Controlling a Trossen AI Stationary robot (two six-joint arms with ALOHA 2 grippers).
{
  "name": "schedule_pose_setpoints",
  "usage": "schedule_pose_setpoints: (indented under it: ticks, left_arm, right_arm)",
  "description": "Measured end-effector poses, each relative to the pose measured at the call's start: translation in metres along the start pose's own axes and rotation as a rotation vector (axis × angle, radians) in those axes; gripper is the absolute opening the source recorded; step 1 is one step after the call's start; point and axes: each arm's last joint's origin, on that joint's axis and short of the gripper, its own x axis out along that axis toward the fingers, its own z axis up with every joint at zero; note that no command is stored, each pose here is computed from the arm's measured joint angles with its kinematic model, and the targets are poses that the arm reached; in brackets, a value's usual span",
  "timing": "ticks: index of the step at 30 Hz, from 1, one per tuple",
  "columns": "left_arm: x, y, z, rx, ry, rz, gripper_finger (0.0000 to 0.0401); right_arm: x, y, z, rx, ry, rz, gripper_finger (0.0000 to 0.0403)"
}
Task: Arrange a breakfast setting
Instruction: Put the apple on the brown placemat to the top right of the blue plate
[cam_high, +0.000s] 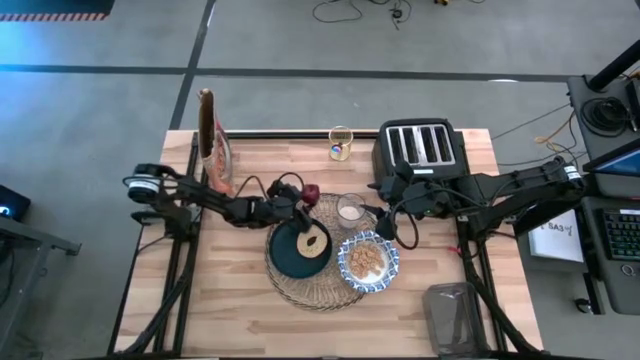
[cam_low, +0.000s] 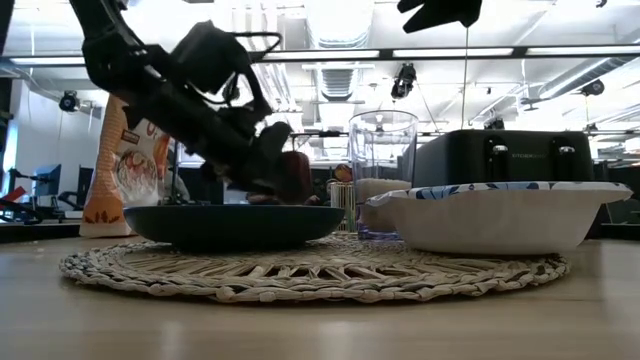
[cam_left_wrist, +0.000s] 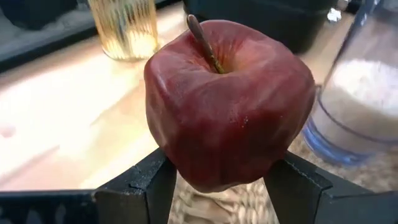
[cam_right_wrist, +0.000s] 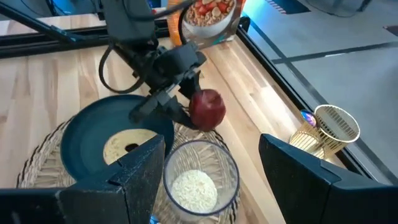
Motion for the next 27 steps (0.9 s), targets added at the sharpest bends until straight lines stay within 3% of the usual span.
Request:
schedule_pose_setpoints:
  ticks: [16, 27]
  left_arm:
    - [0.013, -0.002, -0.021, -0.078, 0.089, -0.018, 0.0198]
    - [0.013, -0.002, -0.021, -0.087, 0.099, -0.036, 0.0260]
  right_arm:
    - [0.000, -0.001, -0.002, -0.013, 0.022, -0.004, 0.0251]
    - [0.000, -0.001, -0.002, -0.013, 0.021, -0.004, 0.0249]
